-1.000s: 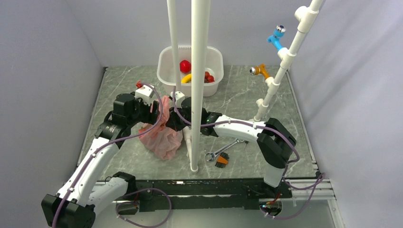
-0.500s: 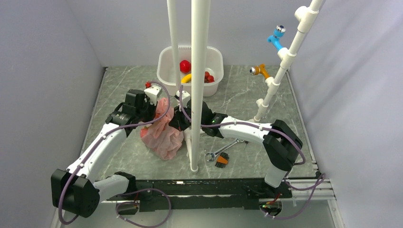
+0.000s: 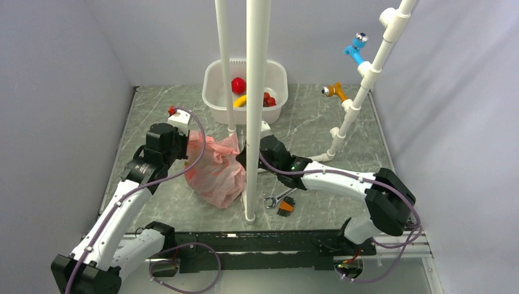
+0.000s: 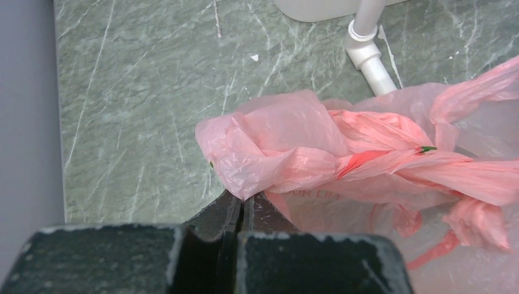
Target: Take the fake fruits out of the plastic bag
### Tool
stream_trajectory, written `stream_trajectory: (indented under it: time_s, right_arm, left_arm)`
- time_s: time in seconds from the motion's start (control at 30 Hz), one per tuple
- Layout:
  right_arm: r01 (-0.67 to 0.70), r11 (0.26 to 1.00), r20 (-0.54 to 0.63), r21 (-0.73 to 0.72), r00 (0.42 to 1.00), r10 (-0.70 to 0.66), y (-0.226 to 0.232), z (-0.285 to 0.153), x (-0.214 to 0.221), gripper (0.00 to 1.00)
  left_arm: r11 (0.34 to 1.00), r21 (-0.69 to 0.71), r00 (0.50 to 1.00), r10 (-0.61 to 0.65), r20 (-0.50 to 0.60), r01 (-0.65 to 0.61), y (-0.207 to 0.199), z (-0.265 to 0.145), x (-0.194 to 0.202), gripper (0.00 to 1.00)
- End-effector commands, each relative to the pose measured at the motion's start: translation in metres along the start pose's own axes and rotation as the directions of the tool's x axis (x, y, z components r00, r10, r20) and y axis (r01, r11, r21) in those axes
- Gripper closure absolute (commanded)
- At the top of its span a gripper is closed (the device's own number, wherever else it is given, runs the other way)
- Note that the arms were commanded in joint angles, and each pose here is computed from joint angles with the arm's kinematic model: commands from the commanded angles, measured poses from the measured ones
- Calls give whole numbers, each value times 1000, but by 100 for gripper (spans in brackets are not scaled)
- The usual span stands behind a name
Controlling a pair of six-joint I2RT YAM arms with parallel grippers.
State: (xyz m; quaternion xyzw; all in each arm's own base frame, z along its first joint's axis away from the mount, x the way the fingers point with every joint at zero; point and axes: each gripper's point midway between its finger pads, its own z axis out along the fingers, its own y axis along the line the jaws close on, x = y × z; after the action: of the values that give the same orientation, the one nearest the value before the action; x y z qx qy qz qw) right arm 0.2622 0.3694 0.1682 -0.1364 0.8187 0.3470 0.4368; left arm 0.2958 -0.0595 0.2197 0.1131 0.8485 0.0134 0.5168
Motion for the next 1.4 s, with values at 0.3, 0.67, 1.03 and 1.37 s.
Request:
stream_trajectory:
  time_s: [0.3, 0.67, 1.03, 1.37]
  right_arm:
    - [-17, 998, -37, -55, 999, 15, 3, -7, 14, 100]
    - [-93, 996, -20, -12, 995, 93, -17, -19, 32, 100]
    - [-175, 985, 6, 11, 985, 174, -41, -31, 24, 100]
    - [-316, 949, -46, -10, 948, 315, -64, -34, 46, 100]
  left_arm:
    - [929, -353, 993, -89, 72, 109, 63, -17, -9, 100]
    - [882, -451, 990, -118, 75, 139, 79, -25, -6, 100]
    - [867, -465, 984, -139, 115, 177, 86, -31, -7, 100]
    - [832, -526, 985, -156, 79, 174, 96, -33, 1, 100]
